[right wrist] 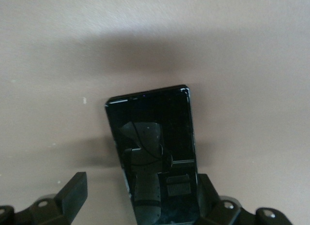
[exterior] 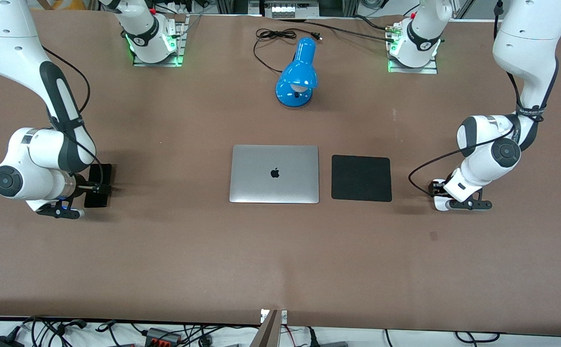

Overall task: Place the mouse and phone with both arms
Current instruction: 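Lower and close the right gripper on the phone while the left gripper grasps the mouse, then carry the white mouse with the left gripper onto the black mouse pad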

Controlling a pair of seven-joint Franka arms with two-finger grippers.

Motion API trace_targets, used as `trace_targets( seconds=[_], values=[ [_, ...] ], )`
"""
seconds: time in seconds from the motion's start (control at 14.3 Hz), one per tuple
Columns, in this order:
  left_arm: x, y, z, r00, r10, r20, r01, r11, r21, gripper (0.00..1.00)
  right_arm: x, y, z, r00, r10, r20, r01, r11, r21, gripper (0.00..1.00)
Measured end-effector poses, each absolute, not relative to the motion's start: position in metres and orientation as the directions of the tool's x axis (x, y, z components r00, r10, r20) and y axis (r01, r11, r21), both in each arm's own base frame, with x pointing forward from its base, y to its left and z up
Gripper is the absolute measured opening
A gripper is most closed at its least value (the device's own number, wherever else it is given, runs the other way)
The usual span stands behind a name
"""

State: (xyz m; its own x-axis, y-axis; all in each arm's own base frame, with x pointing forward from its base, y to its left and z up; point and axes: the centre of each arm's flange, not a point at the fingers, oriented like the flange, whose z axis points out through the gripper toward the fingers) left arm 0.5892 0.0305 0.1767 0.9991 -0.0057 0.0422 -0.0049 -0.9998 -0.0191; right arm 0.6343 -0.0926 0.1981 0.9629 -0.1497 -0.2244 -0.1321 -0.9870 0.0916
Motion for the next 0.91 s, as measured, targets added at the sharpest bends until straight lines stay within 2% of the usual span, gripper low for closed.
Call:
trace_targets(
  seconds=[0.21, 0.49, 0.77, 0.91],
  values=[
    [0.605, 0.027, 0.201, 0.999, -0.010, 0.032, -0.010, -1.000, -0.020, 0.62, 0.629, -0.107, 0.185, 0.954, -0.172, -0.244, -0.154, -0.984, 0.093, 1.00],
    [0.627, -0.026, 0.267, 0.994, -0.027, -0.104, -0.027, -1.000, 0.001, 0.62, 0.626, -0.111, 0.177, 0.950, -0.180, -0.257, -0.162, -0.983, 0.091, 1.00],
    [0.608, -0.152, 0.274, 0.989, 0.029, -0.144, 0.034, -0.999, 0.033, 0.62, 0.626, -0.112, 0.176, 0.949, -0.181, -0.257, -0.163, -0.983, 0.090, 1.00],
    [0.589, -0.200, 0.260, 0.988, 0.017, -0.154, 0.015, -1.000, -0.014, 0.62, 0.626, -0.112, 0.175, 0.948, -0.184, -0.259, -0.167, -0.982, 0.088, 1.00]
  ],
)
